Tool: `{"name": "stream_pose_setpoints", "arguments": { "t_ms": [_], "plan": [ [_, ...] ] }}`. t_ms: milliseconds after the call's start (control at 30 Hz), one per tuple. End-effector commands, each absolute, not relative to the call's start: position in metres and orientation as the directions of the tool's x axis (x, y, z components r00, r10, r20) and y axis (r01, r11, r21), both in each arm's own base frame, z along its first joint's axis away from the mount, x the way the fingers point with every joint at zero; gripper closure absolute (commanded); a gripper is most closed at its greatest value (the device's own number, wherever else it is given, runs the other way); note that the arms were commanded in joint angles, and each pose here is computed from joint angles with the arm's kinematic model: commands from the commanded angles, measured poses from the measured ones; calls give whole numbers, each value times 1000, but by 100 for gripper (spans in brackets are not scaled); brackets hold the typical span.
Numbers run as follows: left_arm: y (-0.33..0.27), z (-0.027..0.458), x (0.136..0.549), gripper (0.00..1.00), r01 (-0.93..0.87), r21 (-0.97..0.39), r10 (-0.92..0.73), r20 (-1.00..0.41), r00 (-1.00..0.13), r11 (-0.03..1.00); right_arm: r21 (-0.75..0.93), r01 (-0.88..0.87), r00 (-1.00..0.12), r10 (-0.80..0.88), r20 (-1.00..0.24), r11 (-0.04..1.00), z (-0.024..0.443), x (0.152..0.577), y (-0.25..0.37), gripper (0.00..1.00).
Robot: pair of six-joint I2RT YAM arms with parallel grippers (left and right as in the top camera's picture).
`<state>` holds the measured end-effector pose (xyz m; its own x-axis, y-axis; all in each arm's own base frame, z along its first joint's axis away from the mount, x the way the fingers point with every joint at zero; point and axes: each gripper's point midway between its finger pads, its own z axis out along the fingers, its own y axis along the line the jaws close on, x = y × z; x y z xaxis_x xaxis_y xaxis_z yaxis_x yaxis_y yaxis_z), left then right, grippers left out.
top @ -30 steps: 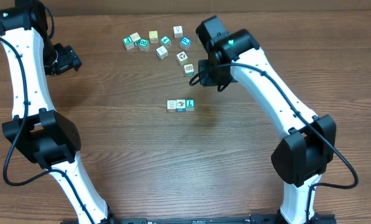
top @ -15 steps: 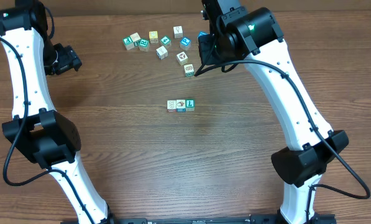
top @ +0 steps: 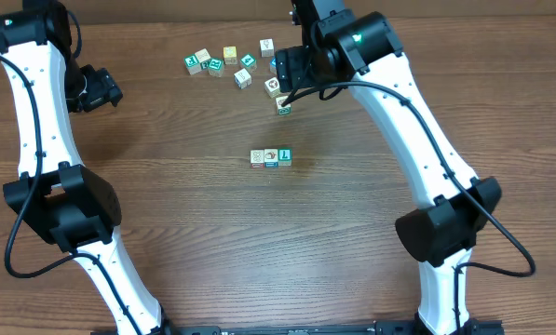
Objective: Form a horizontal line
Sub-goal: 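Lower the right gripper onto the pineapple-picture block and close it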
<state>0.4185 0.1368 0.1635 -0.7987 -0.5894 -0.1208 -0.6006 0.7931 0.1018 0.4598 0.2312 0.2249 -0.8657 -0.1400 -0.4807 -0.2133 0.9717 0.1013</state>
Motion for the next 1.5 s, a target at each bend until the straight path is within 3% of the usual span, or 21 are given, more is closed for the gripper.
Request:
{"name": "stream_pose_setpoints", "arguments": {
  "t_ms": [0, 300, 667, 1233, 1467],
  "plan": [
    [134, 163, 418, 1, -605, 111, -594, -120, -796, 789, 91, -207, -867, -140, -479, 974, 210, 470, 233, 13],
    [134, 163, 418, 0, -605, 111, -594, -120, -796, 789, 76, -208, -889, -156, -431, 975, 152, 487, 245, 22],
    [134, 163, 418, 0, -605, 111, -594, -120, -796, 789, 69, -208, -898, -163, -408, 976, 101, 505, 255, 48],
    [134, 163, 418, 0, -605, 111, -594, -120, -796, 789, 84, -213, -877, -152, -456, 974, 49, 517, 262, 46],
    [134, 163, 418, 1, -605, 111, -594, -120, -796, 789, 87, -214, -873, -150, -465, 973, 23, 515, 261, 33]
  ]
}}
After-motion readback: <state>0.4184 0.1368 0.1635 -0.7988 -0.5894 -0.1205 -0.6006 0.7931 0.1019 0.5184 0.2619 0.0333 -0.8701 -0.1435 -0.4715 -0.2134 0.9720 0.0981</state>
